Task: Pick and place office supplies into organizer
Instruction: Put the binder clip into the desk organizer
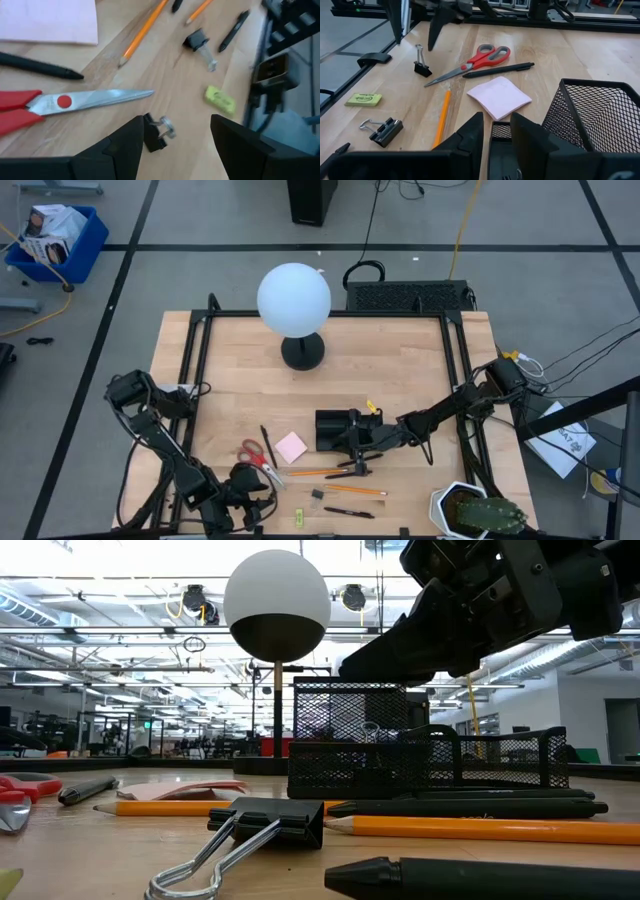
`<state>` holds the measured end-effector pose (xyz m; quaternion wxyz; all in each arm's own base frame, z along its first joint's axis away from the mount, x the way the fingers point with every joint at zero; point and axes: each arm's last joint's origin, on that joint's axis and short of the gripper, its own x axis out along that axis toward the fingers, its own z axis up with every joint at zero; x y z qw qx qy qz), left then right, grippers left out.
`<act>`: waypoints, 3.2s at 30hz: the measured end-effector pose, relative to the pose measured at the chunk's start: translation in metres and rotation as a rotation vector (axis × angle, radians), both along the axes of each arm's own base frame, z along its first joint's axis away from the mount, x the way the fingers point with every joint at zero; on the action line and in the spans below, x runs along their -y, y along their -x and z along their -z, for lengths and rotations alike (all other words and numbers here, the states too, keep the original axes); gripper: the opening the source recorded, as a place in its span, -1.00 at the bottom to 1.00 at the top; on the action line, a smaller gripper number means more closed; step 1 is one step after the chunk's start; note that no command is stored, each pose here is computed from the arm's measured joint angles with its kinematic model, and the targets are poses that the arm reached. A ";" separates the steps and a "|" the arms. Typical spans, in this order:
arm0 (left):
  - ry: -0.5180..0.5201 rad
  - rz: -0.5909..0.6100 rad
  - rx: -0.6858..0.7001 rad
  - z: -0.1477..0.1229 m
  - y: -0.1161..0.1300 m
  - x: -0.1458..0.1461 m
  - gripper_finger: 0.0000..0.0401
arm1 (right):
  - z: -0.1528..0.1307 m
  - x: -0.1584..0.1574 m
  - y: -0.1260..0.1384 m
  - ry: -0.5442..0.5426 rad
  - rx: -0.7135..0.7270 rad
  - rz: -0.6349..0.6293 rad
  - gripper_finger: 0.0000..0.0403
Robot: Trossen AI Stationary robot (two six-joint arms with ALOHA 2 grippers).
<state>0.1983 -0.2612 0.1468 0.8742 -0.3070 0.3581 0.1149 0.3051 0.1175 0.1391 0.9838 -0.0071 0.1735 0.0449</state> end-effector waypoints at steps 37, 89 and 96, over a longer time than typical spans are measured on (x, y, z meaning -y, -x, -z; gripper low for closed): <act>0.016 -0.030 -0.063 0.015 -0.008 -0.003 -0.88 | -0.001 0.000 0.000 -0.006 0.005 0.001 -0.55; -0.359 0.054 0.198 -0.026 -0.135 -0.138 -0.85 | -0.044 -0.033 0.026 0.183 0.178 0.031 -0.56; -0.361 0.063 0.184 -0.025 -0.138 -0.147 -0.96 | -0.044 -0.033 0.026 0.182 0.179 0.032 -0.56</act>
